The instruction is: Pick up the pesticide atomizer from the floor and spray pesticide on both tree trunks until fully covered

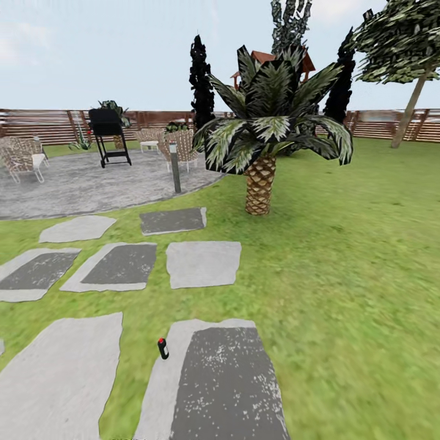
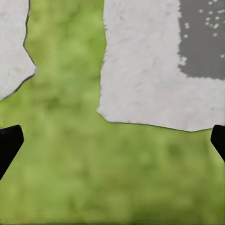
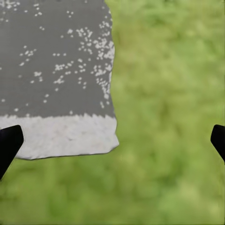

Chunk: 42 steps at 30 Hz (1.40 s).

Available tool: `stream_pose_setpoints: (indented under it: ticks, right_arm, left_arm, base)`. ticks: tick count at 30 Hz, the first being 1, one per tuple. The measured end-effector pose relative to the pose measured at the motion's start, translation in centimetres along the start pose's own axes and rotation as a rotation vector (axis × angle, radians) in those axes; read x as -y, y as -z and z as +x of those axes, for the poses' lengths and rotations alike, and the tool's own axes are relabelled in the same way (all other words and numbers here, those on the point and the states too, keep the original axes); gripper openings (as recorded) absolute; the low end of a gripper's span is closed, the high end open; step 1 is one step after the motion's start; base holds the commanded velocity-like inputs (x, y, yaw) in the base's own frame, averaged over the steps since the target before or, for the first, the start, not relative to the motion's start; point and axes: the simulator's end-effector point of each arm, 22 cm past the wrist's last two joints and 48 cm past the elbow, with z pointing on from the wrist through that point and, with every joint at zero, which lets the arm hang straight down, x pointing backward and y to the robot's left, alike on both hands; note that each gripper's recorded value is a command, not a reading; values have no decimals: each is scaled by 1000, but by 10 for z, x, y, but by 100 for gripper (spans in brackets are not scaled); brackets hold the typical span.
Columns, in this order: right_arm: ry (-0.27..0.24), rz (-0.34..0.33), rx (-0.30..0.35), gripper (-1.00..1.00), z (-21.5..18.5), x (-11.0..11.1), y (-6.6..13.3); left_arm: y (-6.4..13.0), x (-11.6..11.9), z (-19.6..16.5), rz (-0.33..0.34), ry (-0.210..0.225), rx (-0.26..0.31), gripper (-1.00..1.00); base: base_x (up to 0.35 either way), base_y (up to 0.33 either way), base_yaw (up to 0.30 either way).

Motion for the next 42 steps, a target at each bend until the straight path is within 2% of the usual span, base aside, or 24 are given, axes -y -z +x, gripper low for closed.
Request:
stream_pose_setpoints:
  ticks: [30,42]
  right_arm:
    - [0,0,0,100,0,0,0]
    - [0,0,0,100,0,0,0]
  left_arm:
    - [0,0,-1,-1,2,1,100]
    - [0,0,-1,0,2,1,100]
  base:
    - [221,-151,277]
    - [30,-18,276]
